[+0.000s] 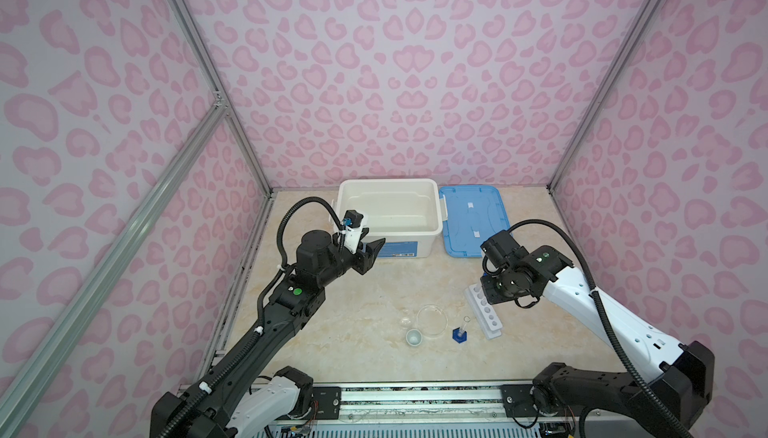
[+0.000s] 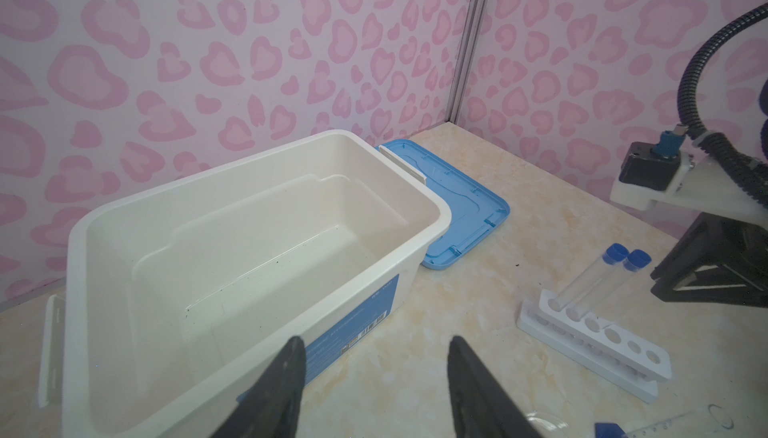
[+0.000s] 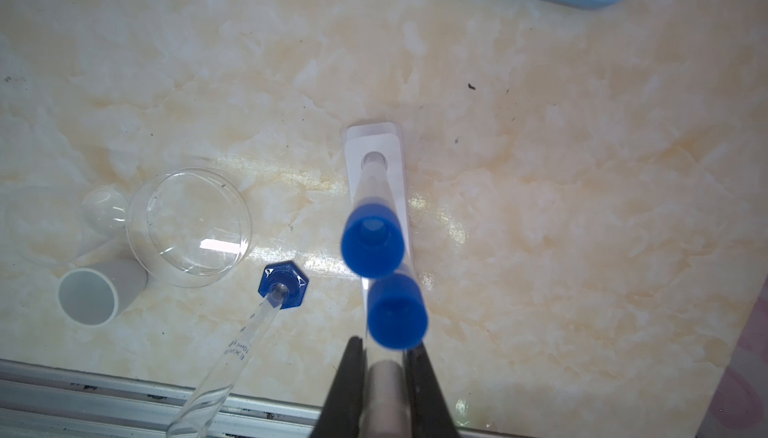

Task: Organize the chemistry lab equipment
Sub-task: 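Carry the glass tube with the right gripper above the rack's next hole, then lower the white-capped glass tube into the rack's third hole with the right gripper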

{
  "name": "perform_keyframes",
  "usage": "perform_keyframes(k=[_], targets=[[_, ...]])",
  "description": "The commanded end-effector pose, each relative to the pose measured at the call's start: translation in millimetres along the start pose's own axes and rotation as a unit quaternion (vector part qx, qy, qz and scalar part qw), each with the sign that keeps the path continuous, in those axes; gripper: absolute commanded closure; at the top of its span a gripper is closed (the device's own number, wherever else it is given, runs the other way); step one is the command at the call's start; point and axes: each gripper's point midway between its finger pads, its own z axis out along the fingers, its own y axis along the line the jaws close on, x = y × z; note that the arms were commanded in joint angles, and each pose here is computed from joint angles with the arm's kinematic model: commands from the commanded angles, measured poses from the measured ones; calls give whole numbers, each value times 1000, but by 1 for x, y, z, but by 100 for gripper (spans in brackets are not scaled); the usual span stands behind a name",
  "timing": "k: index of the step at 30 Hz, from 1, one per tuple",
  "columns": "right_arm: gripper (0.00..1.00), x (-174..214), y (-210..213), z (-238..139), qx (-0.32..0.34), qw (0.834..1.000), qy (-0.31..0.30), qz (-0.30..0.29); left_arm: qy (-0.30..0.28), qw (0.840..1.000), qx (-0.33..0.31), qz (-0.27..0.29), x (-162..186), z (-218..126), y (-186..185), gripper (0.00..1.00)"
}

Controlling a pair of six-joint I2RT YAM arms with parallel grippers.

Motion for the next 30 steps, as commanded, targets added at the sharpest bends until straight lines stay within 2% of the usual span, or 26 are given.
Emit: perform_keyframes(k=[1, 21, 30], targets=[[91, -2, 0, 4, 3, 1000, 1, -5, -5, 1000, 3, 7, -4, 0, -1, 43], [91, -2, 2, 15, 5, 1000, 15, -13, -3, 1000, 2, 9, -2, 1, 0, 43], [85, -4, 2, 10, 5, 1000, 13, -14, -2, 1000, 2, 10, -2, 1, 0, 43]])
